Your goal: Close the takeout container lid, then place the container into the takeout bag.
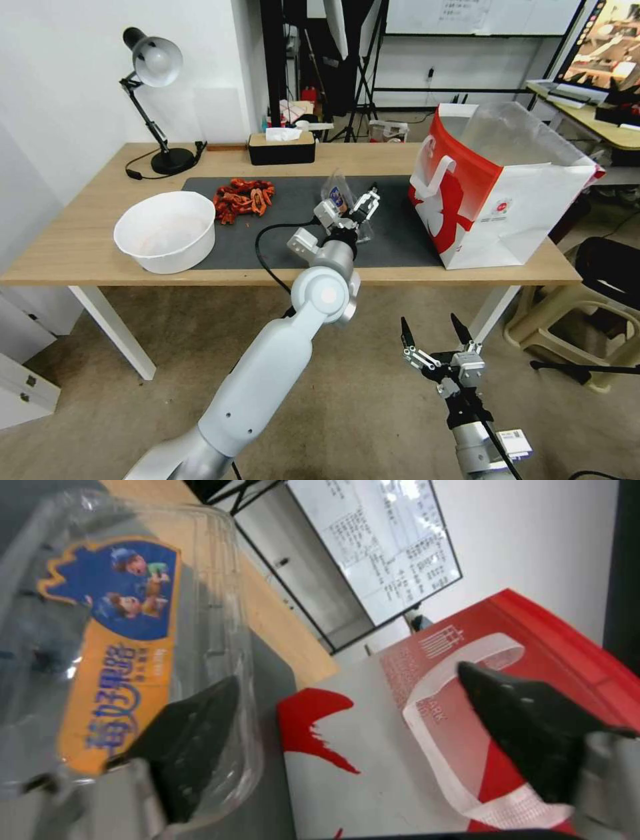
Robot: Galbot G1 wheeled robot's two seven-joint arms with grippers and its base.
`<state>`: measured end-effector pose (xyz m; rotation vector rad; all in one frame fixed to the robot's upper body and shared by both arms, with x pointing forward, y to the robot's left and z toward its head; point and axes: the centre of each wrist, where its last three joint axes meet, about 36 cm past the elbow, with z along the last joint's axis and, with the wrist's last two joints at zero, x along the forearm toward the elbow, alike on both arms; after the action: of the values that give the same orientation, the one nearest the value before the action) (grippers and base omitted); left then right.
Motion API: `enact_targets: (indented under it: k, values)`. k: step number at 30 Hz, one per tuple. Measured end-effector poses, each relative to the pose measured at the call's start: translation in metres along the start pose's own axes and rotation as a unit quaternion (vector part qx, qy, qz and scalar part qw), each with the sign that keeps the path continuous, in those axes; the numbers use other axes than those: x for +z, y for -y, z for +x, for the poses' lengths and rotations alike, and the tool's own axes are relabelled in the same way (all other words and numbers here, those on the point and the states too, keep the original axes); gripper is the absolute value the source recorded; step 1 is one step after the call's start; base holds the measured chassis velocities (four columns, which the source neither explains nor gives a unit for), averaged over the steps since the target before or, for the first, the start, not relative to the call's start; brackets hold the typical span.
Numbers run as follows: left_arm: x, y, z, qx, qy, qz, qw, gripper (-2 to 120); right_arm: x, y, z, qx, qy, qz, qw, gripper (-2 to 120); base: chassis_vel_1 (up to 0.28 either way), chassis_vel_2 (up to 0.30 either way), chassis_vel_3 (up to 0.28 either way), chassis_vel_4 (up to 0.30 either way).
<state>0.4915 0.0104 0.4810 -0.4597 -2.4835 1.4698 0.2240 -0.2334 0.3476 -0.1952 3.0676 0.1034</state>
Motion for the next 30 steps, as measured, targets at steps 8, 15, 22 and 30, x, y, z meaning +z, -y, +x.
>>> enact_targets:
  k: [8,15,22,30]
  values:
    - [0.006,0.006,-0.018,-0.038,-0.025,0.012,0.9989,51,0.000,-0.003,-0.001,0.001,0.002,-0.004,1.000,100,0.000,0.000,0.000,0.000]
    - [0.004,0.003,-0.023,-0.091,-0.049,-0.008,0.9946,25,-0.010,-0.004,-0.006,-0.004,0.011,-0.014,1.000,100,0.000,0.000,0.000,0.000]
    - [-0.003,-0.001,-0.021,-0.123,-0.062,-0.040,0.9896,2,-0.064,0.000,-0.030,-0.016,0.034,-0.082,0.996,100,0.000,0.000,0.000,0.000]
    - [-0.007,-0.002,-0.022,-0.132,-0.071,-0.055,0.9872,0,-0.142,0.005,-0.076,-0.021,0.034,-0.265,0.963,100,0.000,0.000,0.000,0.000]
